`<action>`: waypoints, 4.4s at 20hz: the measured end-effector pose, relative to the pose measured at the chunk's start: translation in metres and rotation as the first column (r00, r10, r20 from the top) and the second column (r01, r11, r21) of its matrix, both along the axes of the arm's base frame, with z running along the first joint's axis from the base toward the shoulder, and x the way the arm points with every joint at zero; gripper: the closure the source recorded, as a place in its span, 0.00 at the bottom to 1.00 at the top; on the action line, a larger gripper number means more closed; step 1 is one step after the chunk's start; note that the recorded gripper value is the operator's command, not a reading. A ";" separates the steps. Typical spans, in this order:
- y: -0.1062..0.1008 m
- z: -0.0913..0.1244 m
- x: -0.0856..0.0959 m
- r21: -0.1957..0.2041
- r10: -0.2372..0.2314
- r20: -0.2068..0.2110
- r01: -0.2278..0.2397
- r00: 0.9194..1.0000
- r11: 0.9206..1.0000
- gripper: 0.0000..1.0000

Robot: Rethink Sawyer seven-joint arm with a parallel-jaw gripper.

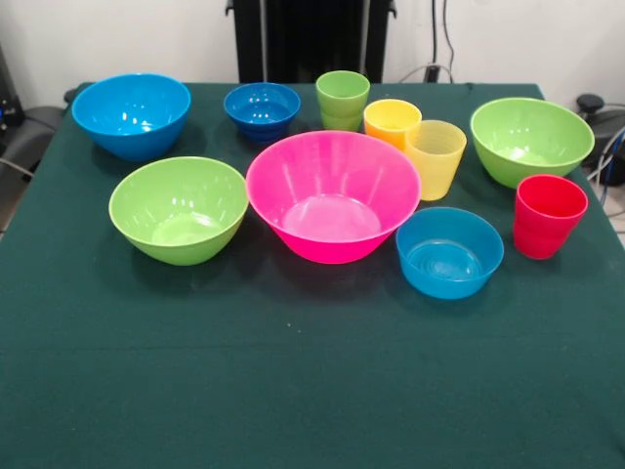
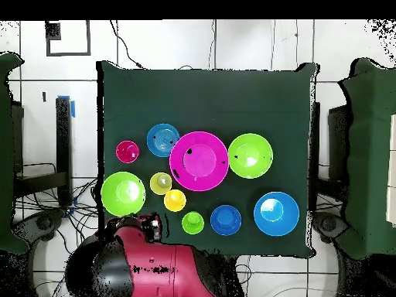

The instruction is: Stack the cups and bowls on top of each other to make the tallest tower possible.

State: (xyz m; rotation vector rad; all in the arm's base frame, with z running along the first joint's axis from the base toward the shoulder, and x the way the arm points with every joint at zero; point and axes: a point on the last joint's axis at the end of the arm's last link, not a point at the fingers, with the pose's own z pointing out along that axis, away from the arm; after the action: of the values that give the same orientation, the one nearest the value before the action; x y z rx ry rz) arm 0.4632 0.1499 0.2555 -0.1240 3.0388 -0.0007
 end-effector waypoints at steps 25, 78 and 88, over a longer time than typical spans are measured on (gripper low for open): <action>-0.032 -0.124 0.010 0.009 -0.025 0.214 0.024 0.977 1.000 0.00; -0.030 -0.177 -0.008 0.094 0.002 0.081 -0.010 0.997 0.996 0.00; -0.025 -0.164 0.004 0.091 -0.006 0.061 0.000 0.998 0.996 0.00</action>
State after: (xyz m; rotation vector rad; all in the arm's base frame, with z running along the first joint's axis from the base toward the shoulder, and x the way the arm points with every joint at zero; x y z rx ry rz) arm 0.4673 0.1248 0.0915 -0.1104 2.9715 0.1313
